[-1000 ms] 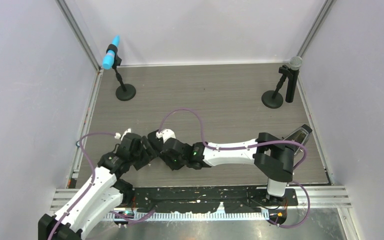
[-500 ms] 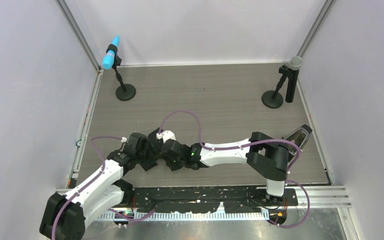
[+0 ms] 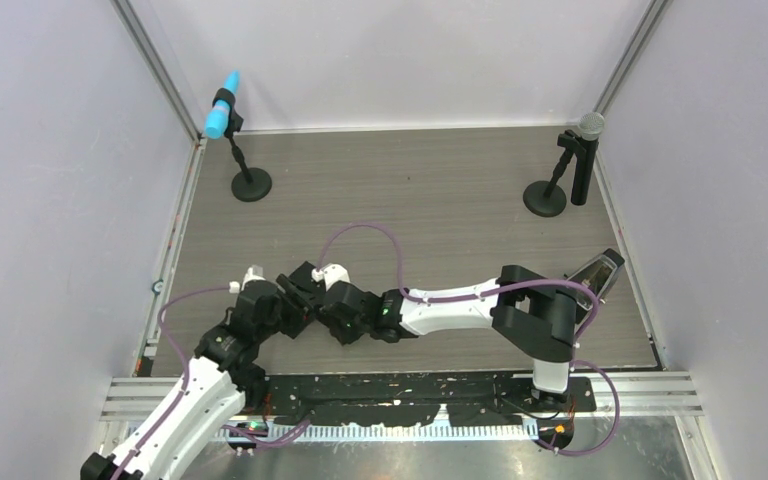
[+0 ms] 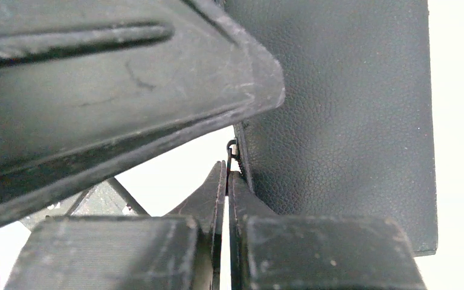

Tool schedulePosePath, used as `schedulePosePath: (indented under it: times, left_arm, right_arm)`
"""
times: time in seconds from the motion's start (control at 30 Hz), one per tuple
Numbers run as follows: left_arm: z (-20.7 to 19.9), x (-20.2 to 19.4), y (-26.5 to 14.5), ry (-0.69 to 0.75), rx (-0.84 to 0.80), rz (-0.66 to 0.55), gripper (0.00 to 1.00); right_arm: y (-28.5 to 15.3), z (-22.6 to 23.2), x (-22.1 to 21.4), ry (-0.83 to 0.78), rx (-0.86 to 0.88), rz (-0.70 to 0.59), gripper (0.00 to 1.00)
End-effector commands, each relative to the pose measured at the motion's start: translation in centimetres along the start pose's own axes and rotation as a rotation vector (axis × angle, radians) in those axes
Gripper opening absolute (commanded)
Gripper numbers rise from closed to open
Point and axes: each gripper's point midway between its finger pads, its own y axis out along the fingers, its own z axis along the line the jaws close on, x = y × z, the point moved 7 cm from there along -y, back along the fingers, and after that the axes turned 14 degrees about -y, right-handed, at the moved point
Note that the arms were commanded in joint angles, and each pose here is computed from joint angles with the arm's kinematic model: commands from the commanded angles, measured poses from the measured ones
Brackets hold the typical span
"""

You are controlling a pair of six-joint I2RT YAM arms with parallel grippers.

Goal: Sort the hair-cutting tools
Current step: Unzip the hairdressing tool bag at the center of the board.

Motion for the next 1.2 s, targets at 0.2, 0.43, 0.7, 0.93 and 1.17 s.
schedulePosePath:
  times: [0.2, 0.43, 0.7, 0.93, 1.17]
  left_arm:
    - [-0.1, -0.4, 1.5, -0.026, 0.082, 0.052, 0.58]
    - [0.2, -0.6, 2.5, -0.018, 0.105, 0.068, 0.2]
    - [0.6, 0.5, 1.9, 0.027, 0.157, -0.021, 0.0]
    - [0.3, 0.5, 1.8, 0.093, 0.193, 0.003, 0.0]
    - [0.2, -0.2, 1.6, 0.197, 0.215, 0.108, 0.0]
  right_arm:
    - [-0.2, 1.1, 1.4, 0.02, 0.049, -0.072, 0.05]
    - [-0.4, 0.9, 0.9, 0.01, 0.04, -0.051, 0.05]
    - [-3.3, -2.6, -5.0, -0.037, -0.098, 0.126, 0.05]
    - [-7.0, -7.5, -8.5, -0.008, -0.223, 0.194, 0.05]
    - [-8.0, -11.8, -7.2, 0.029, -0.312, 0.153, 0.05]
